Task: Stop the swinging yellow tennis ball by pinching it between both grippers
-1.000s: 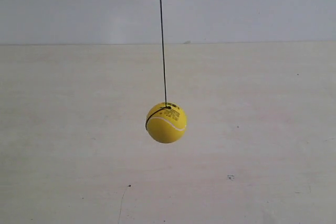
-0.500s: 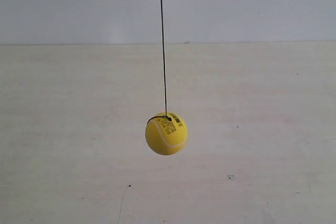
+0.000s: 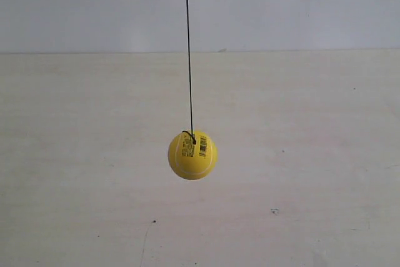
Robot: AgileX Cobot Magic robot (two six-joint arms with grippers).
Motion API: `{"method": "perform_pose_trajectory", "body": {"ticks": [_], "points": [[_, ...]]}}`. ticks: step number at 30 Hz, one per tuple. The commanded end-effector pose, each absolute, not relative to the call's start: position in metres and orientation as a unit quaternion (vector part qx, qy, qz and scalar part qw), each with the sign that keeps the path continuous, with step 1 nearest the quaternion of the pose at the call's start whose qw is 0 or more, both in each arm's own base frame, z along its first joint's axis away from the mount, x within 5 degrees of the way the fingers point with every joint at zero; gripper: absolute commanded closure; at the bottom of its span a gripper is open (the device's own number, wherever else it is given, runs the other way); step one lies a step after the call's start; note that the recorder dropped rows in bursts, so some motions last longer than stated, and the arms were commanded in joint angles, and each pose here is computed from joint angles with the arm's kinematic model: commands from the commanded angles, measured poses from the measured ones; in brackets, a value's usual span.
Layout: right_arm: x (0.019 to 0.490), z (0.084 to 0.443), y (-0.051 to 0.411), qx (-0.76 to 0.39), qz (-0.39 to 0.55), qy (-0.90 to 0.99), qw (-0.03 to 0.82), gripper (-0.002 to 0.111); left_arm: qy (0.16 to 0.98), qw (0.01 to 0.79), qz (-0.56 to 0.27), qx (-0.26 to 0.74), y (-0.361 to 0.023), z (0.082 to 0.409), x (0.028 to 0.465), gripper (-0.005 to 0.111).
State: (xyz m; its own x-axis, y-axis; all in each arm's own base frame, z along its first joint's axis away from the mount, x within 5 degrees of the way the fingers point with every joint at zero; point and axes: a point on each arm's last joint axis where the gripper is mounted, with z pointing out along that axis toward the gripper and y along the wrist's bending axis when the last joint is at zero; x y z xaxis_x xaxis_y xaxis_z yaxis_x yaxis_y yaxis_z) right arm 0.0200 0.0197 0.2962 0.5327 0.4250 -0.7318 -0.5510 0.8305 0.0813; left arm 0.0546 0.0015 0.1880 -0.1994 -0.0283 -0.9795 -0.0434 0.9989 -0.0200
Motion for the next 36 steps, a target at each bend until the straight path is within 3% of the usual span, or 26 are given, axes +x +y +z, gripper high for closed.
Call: {"method": "perform_pose_trajectory", "body": {"ticks": [1,5,8,16,21,27,36], "points": [[0.020,0.295,0.020,-0.081,0.280,0.393,0.872,0.108,0.775,0.631,0.009,-0.022,0.002,0.187,0.055,0.102],[0.022,0.290,0.020,-0.092,0.254,0.401,0.875,0.108,0.775,0.631,0.009,-0.022,0.002,0.187,0.055,0.102],[0.031,0.271,0.018,-0.100,0.164,0.423,0.886,0.108,0.775,0.631,0.009,-0.022,0.002,0.187,0.055,0.102],[0.045,0.248,0.008,-0.034,0.052,0.512,0.857,0.108,0.775,0.631,0.009,-0.022,0.002,0.187,0.055,0.102],[0.055,0.219,-0.002,0.009,-0.014,0.653,0.757,0.108,0.775,0.631,0.009,-0.022,0.002,0.187,0.055,0.102],[0.056,0.196,-0.005,0.014,-0.038,0.741,0.670,0.108,0.775,0.631,0.009,-0.022,0.002,0.187,0.055,0.102],[0.054,0.184,-0.005,0.006,-0.043,0.785,0.618,0.108,0.775,0.631,0.009,-0.022,0.002,0.187,0.055,0.102]]}}
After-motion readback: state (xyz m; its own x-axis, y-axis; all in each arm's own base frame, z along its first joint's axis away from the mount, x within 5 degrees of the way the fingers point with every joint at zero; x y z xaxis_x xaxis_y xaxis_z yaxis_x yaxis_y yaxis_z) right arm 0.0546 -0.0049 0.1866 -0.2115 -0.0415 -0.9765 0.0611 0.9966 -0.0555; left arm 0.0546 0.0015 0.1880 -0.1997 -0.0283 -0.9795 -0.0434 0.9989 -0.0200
